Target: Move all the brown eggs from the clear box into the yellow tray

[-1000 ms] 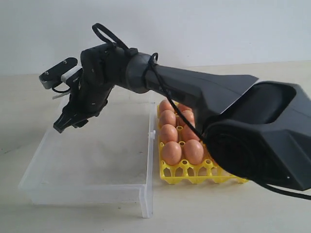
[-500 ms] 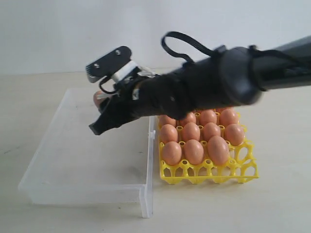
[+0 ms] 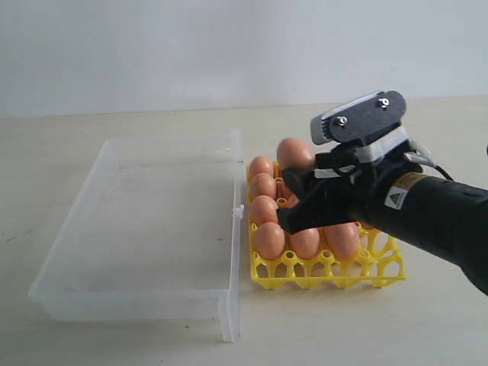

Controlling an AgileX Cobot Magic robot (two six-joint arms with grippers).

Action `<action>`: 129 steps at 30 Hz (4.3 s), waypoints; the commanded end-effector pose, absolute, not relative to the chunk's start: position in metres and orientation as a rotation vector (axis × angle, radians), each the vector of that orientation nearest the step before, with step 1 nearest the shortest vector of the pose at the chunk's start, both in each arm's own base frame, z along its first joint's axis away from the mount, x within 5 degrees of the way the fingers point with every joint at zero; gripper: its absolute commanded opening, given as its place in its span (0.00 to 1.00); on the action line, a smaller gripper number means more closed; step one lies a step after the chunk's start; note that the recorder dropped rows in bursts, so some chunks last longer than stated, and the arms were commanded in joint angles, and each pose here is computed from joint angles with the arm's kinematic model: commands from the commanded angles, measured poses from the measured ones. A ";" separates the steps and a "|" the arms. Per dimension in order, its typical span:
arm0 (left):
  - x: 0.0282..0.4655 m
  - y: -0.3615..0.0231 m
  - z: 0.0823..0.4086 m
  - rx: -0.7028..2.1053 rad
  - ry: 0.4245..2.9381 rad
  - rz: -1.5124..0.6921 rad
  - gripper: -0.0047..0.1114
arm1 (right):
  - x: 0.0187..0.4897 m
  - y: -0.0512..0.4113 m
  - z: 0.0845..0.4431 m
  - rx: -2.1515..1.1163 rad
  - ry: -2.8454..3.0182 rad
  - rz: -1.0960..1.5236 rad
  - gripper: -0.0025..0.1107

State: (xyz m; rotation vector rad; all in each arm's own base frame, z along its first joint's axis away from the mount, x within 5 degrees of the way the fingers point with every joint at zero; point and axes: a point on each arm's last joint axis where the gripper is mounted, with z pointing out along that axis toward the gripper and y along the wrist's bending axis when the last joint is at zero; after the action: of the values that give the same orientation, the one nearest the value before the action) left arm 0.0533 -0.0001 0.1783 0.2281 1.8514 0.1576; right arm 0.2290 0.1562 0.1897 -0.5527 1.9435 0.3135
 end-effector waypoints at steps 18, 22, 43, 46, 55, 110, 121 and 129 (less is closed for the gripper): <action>0.053 0.000 0.181 0.226 1.833 0.151 0.04 | 0.205 0.106 0.143 -0.295 2.023 0.109 0.02; 0.053 0.000 0.181 0.226 1.833 0.151 0.04 | 0.200 0.097 0.137 -0.260 2.015 0.059 0.02; 0.053 0.000 0.181 0.226 1.833 0.151 0.04 | 0.200 0.081 0.108 -0.338 2.099 -0.061 0.02; 0.053 0.000 0.181 0.226 1.833 0.151 0.04 | 0.202 0.083 0.104 -0.383 2.083 -0.062 0.02; 0.053 0.000 0.181 0.226 1.833 0.151 0.04 | 0.218 0.093 0.104 -0.375 2.059 -0.050 0.02; 0.053 0.000 0.181 0.226 1.833 0.151 0.04 | 0.137 0.053 0.237 -0.318 1.464 0.079 0.02; 0.053 0.000 0.181 0.226 1.833 0.151 0.04 | 0.104 0.037 0.227 -0.343 1.352 0.089 0.02; 0.053 0.000 0.181 0.226 1.833 0.151 0.04 | 0.097 0.037 0.223 -0.370 1.395 0.128 0.02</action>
State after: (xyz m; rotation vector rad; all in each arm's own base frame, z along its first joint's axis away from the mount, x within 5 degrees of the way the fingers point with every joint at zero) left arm 0.0533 -0.0001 0.1783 0.2281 1.8514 0.1576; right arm 0.1000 0.0364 0.2262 -0.3408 1.3712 0.1167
